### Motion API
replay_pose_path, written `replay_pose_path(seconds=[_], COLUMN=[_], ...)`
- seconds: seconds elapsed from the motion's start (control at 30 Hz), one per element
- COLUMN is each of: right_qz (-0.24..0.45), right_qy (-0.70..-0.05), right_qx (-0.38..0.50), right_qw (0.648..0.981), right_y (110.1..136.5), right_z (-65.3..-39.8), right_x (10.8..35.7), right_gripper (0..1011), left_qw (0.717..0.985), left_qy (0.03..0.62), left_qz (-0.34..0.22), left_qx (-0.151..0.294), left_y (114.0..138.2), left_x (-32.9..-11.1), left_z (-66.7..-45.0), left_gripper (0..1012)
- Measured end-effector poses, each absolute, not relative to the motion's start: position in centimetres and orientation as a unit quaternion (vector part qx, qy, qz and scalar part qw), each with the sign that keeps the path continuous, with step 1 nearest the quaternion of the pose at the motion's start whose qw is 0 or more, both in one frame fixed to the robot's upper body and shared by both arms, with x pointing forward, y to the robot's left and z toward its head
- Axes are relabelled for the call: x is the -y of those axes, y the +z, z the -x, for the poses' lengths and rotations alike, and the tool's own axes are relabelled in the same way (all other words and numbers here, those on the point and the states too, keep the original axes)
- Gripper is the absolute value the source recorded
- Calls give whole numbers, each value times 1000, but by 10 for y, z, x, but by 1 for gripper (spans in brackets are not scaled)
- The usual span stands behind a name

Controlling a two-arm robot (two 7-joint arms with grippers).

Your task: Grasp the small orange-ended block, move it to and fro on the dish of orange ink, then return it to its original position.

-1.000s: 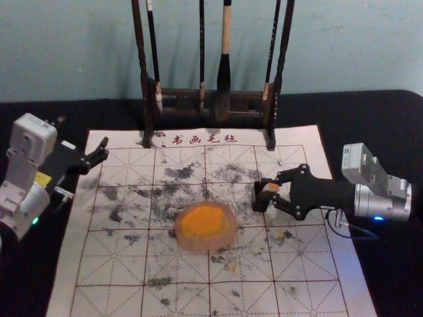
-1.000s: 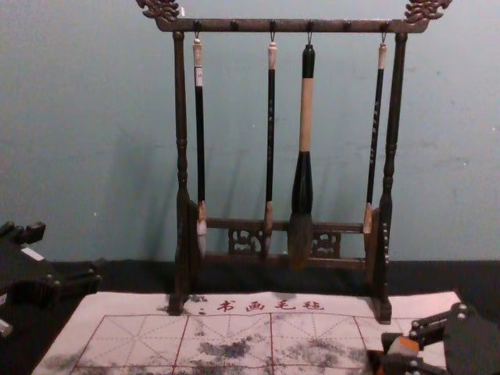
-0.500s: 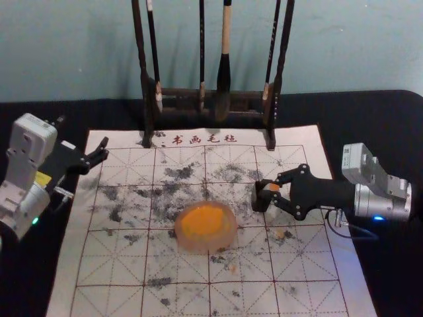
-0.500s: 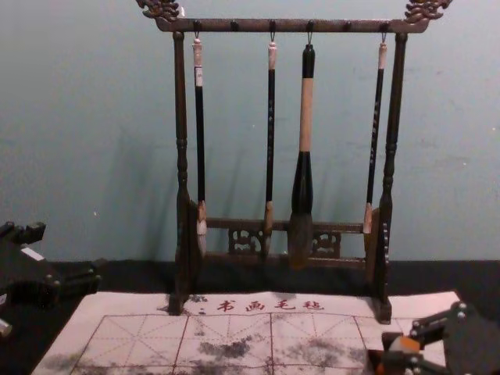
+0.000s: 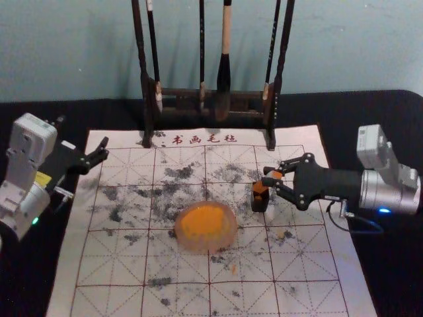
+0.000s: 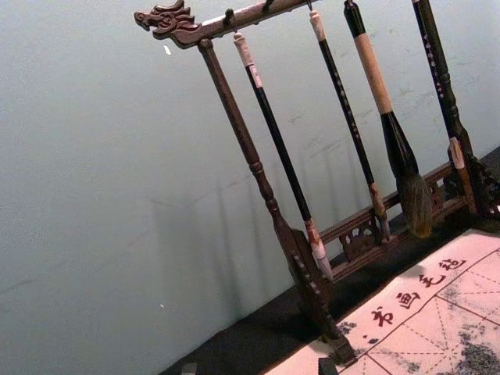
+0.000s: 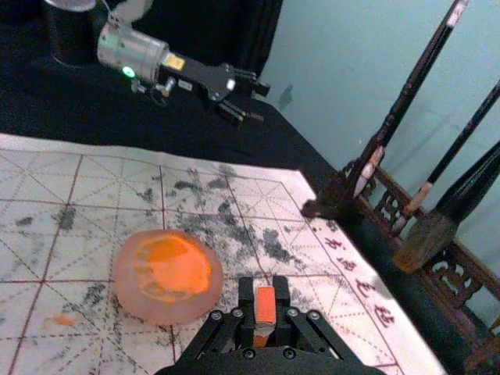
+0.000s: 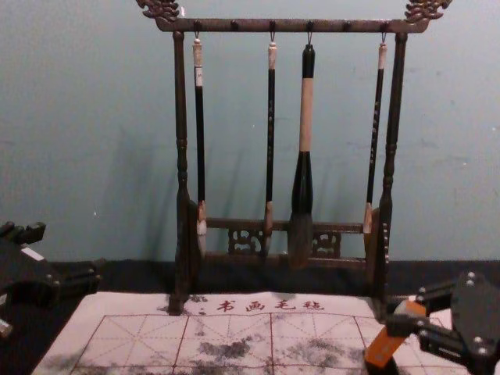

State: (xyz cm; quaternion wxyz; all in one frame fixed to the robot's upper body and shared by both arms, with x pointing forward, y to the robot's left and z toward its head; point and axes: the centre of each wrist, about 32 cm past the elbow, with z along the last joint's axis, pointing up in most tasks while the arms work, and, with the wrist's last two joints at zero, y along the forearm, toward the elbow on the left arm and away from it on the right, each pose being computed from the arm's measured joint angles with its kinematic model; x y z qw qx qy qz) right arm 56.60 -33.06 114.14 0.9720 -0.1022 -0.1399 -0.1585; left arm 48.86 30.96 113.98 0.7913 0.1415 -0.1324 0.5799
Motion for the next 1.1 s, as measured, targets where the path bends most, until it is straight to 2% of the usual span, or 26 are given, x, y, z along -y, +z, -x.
replay_pose_path(seconds=[0.4,1.1], right_qz=[104,90], right_qy=[-118,-90], right_qx=[150,163], right_qw=[976,978], right_y=[1171,1185], right_z=[-574,-591], right_x=[333,314], right_gripper=[134,134], left_qw=[791,791], left_qy=[580,580], left_qz=[-141,-142], left_qx=[132,132], left_y=[1140,1140], left_x=[-310,-310], left_z=[-489,-489], left_gripper=[1001,1001])
